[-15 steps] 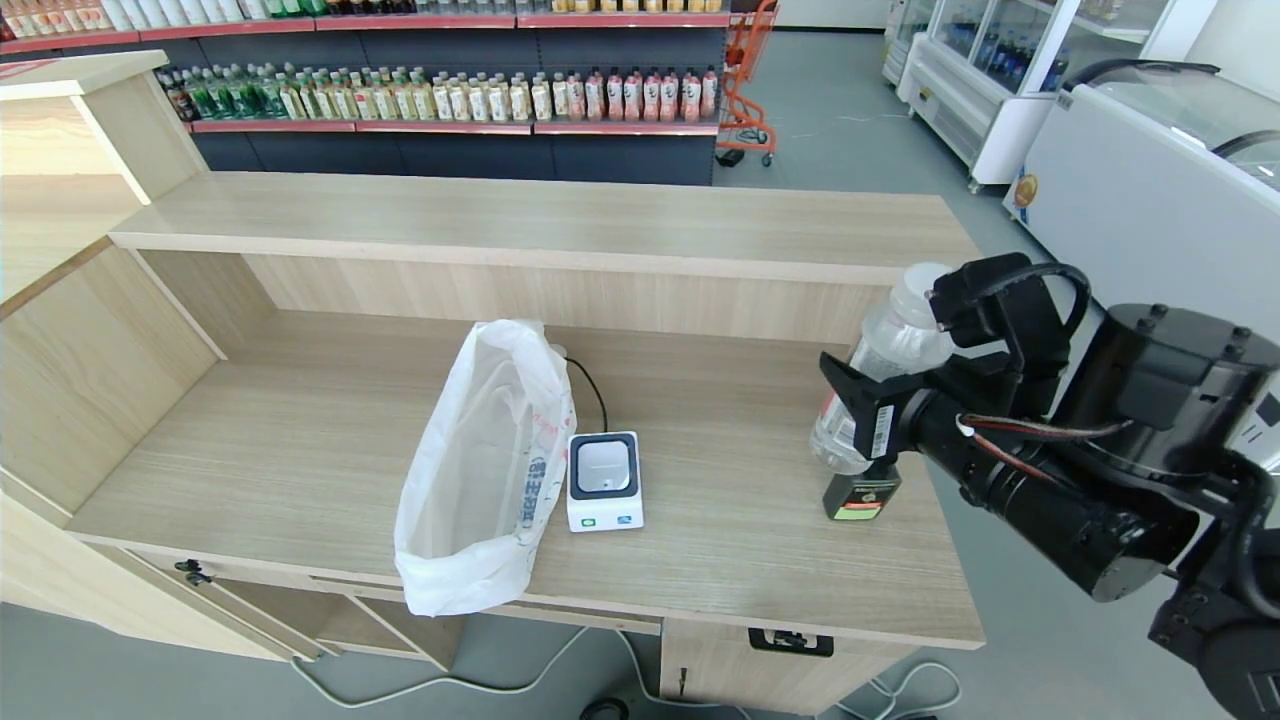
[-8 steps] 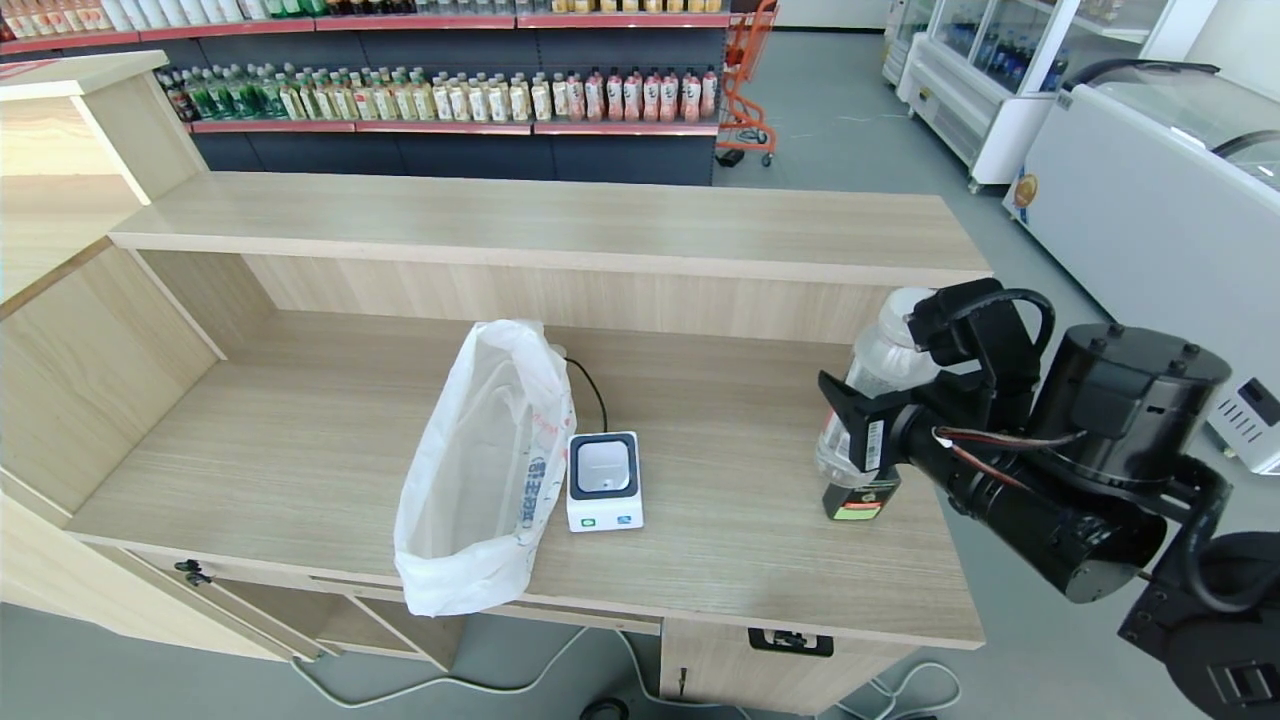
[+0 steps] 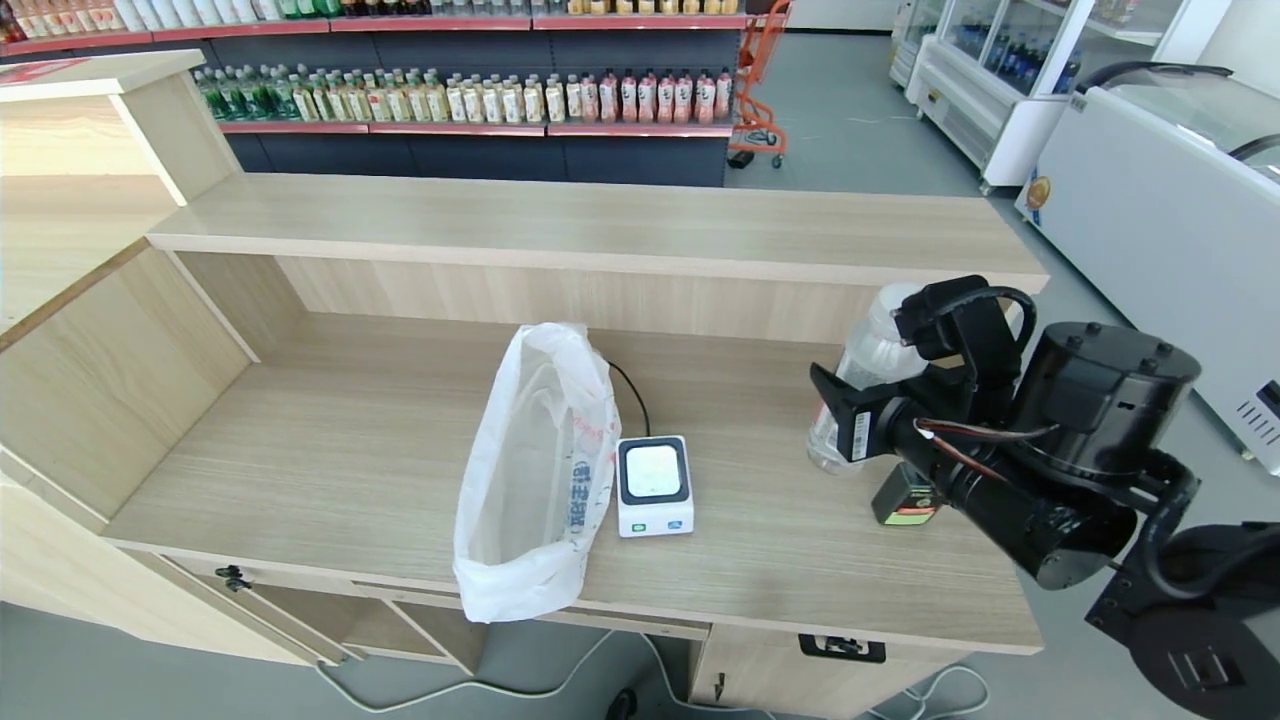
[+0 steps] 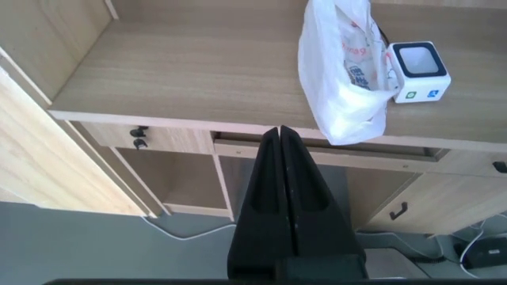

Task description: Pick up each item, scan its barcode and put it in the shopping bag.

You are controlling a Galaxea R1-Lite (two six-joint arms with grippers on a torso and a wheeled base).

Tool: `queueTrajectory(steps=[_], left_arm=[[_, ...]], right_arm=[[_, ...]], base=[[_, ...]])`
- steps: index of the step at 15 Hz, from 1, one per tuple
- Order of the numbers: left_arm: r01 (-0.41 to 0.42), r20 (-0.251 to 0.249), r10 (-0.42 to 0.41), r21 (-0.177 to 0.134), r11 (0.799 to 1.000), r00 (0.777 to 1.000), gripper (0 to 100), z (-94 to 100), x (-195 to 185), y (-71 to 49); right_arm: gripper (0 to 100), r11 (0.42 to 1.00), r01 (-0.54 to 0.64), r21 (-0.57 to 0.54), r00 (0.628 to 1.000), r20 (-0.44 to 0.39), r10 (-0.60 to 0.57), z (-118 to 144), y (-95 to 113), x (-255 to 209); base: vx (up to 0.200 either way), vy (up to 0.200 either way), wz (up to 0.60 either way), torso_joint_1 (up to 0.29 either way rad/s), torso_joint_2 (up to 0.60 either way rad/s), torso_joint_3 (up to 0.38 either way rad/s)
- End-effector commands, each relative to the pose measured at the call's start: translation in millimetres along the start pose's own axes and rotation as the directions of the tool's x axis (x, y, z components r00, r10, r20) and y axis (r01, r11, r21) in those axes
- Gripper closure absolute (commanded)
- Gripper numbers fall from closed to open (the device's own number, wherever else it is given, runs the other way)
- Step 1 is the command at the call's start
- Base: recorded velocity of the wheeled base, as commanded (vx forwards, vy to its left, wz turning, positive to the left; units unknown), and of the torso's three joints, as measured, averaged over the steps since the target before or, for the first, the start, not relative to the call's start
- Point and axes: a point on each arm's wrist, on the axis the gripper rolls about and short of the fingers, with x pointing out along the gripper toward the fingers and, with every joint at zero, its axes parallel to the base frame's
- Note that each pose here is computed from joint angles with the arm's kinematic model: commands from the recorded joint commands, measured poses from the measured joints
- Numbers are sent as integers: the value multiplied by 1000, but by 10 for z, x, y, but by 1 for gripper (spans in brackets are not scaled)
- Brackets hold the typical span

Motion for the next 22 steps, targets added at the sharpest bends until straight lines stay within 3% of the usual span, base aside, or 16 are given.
queueTrajectory(steps=[1,5,10,14,16,18,22], left_arm=[[1,0,-1,0,1000,1000,100,-1,0,0],[1,0,-1,0,1000,1000,100,-1,0,0],[1,0,-1,0,1000,1000,100,-1,0,0],[1,0,-1,0,1000,1000,100,-1,0,0],[1,0,-1,0,1000,1000,100,-1,0,0],[1,0,-1,0,1000,1000,100,-1,0,0],[1,1,-1,0,1000,1000,100,3,-1,0]], right_arm=[[100,1000,-3,-2,1000,-7,3,-32,37,65],[100,1000,-26,-5,996,81,26,-48,106,473],[100,989,-96,-112,986,129,110,-302,176,722],[100,976,-123,-180,969,191,157,-482,18,861],[100,962,-188,-200,946,227,232,-498,1,867],[100,923,-264,-281,899,274,341,-568,-122,895],[100,857,-365,-363,841,265,471,-707,-175,962]], base=[[0,200,0,2,2,7],[0,200,0,2,0,4],[0,0,0,0,0,0],[0,0,0,0,0,0],[0,0,0,0,0,0],[0,0,0,0,0,0],[0,0,0,0,0,0]])
